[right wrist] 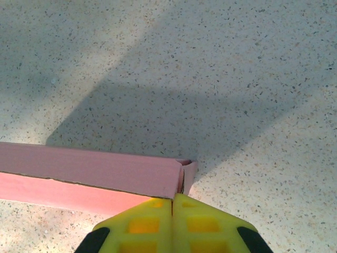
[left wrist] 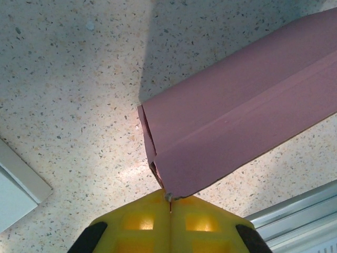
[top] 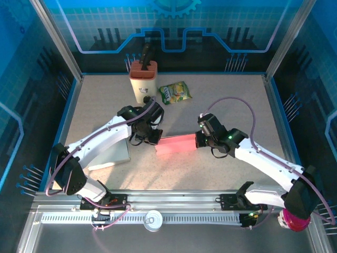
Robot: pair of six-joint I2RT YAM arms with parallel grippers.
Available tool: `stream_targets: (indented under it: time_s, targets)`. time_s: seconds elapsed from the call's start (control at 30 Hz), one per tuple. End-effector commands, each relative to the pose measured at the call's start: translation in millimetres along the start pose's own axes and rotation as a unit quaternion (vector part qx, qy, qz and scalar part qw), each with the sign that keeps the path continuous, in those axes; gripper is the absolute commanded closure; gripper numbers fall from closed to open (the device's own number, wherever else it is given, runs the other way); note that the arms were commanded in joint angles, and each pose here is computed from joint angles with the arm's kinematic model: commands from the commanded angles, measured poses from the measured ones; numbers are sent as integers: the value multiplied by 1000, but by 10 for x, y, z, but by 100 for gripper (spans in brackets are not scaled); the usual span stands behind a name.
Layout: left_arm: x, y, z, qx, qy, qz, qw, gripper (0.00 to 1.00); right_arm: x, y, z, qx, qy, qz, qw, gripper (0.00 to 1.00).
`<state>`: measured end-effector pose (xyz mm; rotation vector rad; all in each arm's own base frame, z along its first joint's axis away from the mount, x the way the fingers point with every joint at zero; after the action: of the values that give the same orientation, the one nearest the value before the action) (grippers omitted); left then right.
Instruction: Fold the paper box
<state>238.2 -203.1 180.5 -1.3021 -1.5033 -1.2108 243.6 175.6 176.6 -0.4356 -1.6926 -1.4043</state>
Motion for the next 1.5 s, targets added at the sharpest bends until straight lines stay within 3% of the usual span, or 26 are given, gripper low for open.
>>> stream_targets:
  time_s: [0.0, 0.63, 0.7, 1.0, 1.17, 1.47]
  targets:
    - [-69, 64, -125, 0, -35, -14, 999, 100, -26, 24, 138, 6, 40, -3, 999, 100]
    - [-162, 19, -34, 8, -22, -26, 999, 100, -27, -197, 69, -17, 30, 17, 999, 100]
    - [-169, 11, -24, 7, -16, -30, 999, 100, 4, -215, 83, -28, 39, 13, 999, 94]
    - [-179, 0, -11, 7, 6, -45, 999, 100, 279, -222, 81, -135, 90, -35, 986, 49]
    - [-174, -2, -21, 7, 14, -52, 999, 100, 462, -160, -3, -275, 127, -84, 949, 31]
    - [-170, -28, -25, 9, 20, -57, 998, 100, 271, -116, 39, -527, 229, -93, 813, 22]
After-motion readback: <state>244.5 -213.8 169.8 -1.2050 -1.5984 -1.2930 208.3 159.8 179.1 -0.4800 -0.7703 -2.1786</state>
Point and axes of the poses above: each hand's point on the last joint's axis, 136 mm out from that joint toward the fingers, its own x axis back along the fingers, its own z axis along the line the jaws close on, y = z × x, the point moved 3 cm from there along x, back along the fingers, and after that the axes turned 14 degrees about x, right-handed, at the moved point
